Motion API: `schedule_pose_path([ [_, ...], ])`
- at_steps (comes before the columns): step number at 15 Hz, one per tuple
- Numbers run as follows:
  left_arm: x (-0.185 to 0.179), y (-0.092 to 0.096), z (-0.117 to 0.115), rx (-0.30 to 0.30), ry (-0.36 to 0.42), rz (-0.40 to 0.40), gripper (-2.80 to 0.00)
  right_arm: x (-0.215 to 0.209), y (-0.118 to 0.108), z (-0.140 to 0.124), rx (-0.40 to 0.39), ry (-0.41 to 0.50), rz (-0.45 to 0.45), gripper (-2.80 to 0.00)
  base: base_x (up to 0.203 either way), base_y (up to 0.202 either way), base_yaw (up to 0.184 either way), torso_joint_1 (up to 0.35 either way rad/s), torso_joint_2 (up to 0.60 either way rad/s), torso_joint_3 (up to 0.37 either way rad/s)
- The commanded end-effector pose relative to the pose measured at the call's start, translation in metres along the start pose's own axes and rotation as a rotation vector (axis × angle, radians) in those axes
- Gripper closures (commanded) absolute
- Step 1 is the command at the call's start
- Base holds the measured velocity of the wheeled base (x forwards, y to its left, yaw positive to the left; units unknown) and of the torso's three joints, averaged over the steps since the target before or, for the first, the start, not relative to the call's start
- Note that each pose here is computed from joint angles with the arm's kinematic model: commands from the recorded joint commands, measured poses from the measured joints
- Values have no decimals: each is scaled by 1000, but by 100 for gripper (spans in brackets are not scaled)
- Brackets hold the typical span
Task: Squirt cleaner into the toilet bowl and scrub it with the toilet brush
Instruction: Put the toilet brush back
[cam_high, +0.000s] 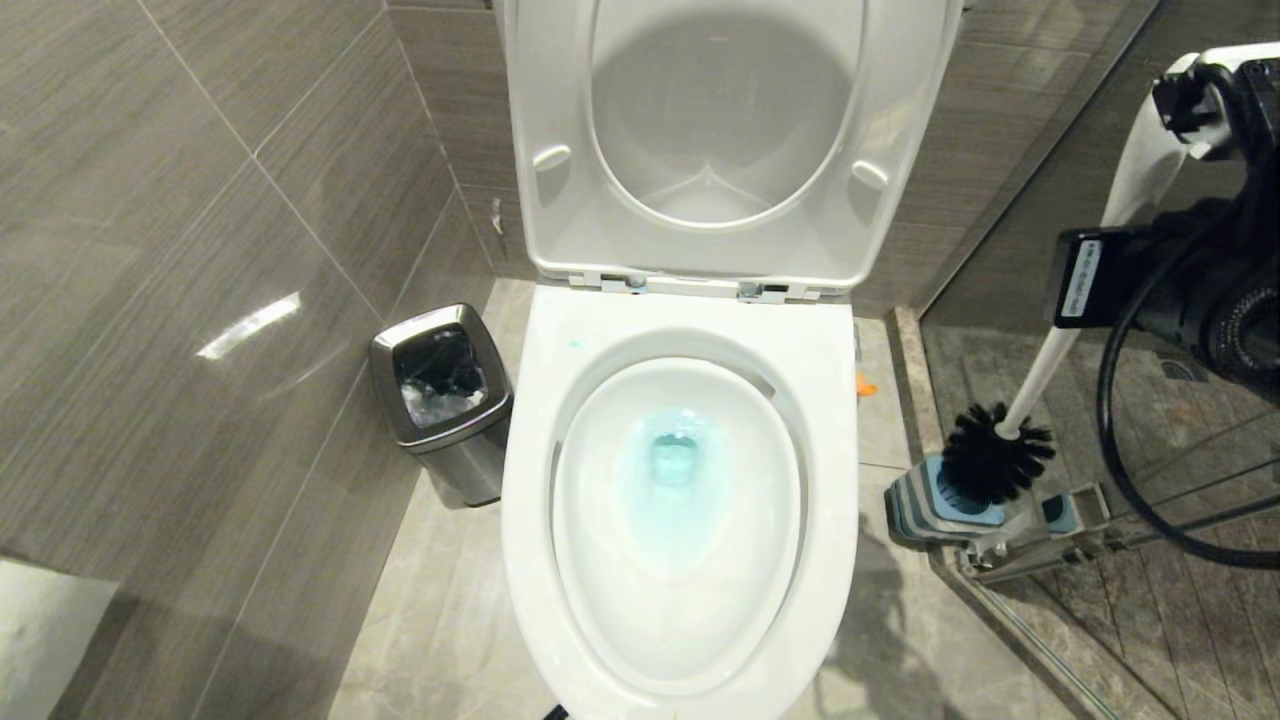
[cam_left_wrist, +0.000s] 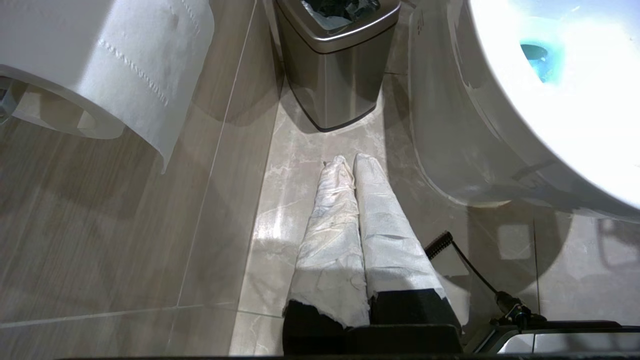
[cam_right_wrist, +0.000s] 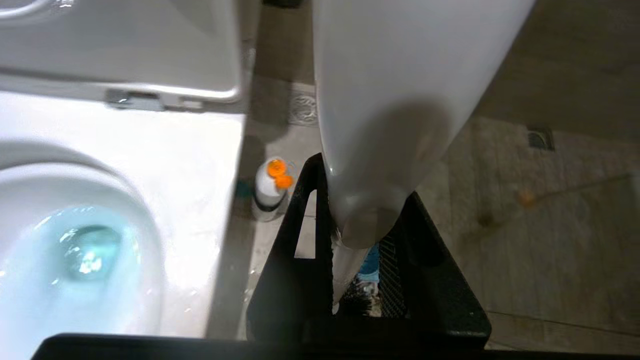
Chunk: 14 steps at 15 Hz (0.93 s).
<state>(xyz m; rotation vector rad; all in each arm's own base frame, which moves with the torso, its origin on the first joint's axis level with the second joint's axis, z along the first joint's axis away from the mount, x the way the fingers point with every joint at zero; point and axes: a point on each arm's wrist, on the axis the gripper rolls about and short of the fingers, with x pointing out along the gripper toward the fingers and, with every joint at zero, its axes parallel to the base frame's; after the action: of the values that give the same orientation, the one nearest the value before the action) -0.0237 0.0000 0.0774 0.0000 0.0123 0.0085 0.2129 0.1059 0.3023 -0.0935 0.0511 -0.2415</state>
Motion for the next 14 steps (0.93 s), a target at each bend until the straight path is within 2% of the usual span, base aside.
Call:
schedule_pose_path([
  [1,0,0,0,0,0,1,0,8,-10,-14,9,-4,-62,0,0,0,0,0,0,0],
  [4,0,0,0,0,-1,1,0,16,-20,-40,20,-7,-109,0,0,0,0,0,0,0],
  [9,0,0,0,0,0,1,0,44,-37,-81,141,-135,-180,0,0,0,0,0,0,0],
  [12,0,0,0,0,0,1,0,57,-39,-106,180,-199,-127,0,0,0,0,0,0,0],
  [14,0,0,0,0,-1,1,0,60,-44,-119,179,-207,-79,0,0,0,0,0,0,0],
])
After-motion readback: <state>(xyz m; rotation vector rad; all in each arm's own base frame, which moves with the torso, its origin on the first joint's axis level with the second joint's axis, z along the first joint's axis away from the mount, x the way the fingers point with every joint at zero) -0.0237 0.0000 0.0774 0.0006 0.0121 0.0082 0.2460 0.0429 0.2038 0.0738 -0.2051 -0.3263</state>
